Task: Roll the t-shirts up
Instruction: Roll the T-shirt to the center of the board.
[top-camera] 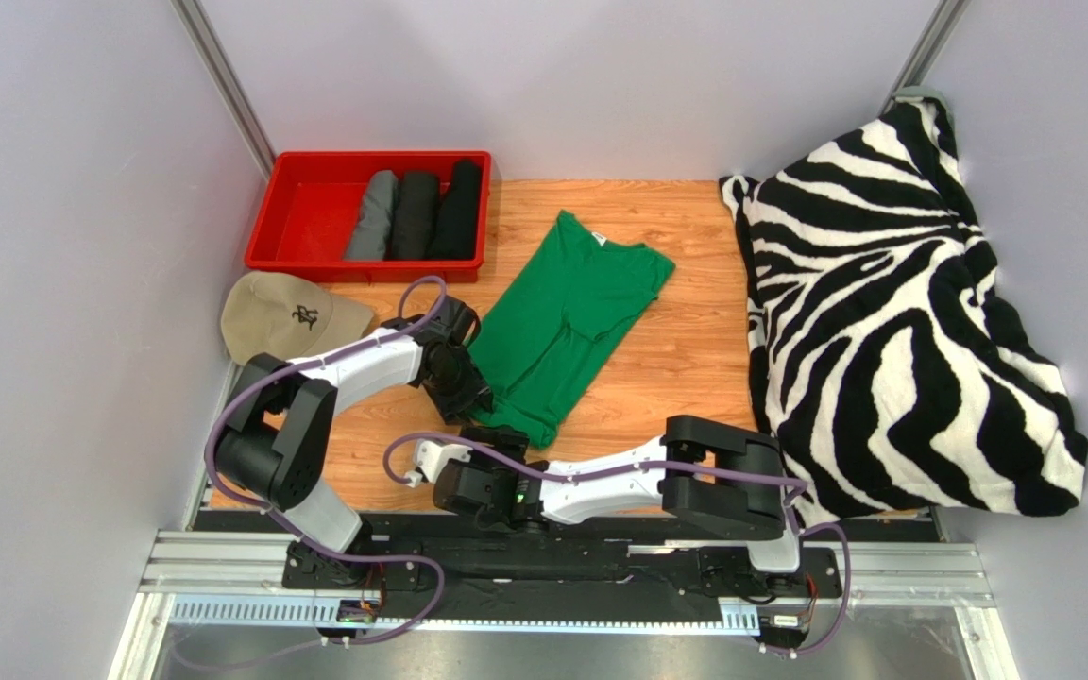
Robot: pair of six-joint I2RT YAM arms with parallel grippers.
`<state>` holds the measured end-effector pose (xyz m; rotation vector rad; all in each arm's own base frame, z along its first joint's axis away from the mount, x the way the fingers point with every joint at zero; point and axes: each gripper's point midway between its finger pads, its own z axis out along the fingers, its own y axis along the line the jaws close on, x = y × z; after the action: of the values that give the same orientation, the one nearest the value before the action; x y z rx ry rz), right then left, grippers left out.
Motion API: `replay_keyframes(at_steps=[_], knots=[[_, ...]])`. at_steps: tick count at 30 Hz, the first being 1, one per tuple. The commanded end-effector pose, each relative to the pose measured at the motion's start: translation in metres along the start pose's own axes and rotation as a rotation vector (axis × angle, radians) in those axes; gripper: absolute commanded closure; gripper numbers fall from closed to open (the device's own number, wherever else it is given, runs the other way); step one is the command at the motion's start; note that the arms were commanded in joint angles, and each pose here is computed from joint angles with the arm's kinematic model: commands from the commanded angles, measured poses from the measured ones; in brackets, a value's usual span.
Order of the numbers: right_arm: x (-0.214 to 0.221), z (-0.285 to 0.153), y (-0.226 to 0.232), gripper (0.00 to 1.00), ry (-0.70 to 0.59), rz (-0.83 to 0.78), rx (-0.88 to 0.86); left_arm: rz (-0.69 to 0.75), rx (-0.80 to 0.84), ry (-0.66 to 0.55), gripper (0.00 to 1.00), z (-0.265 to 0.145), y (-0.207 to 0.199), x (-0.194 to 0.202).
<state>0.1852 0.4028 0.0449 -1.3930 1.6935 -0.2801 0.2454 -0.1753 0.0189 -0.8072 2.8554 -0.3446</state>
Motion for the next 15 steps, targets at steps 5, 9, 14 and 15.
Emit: replay_keyframes(at_steps=[5,9,14,15], knots=[[0.001,0.020,-0.012,0.37,0.012,-0.004,0.025,0.031,-0.089,0.024,0.49,0.011,0.025,0.002],[0.008,0.029,-0.011,0.39,0.033,-0.008,0.019,0.034,-0.086,0.026,0.49,0.011,0.025,0.002],[0.012,0.034,-0.013,0.48,0.038,0.024,-0.012,0.042,-0.077,0.026,0.49,0.010,0.025,0.002],[0.011,0.034,-0.013,0.51,0.035,0.031,-0.021,0.042,-0.073,0.029,0.49,0.010,0.025,0.003]])
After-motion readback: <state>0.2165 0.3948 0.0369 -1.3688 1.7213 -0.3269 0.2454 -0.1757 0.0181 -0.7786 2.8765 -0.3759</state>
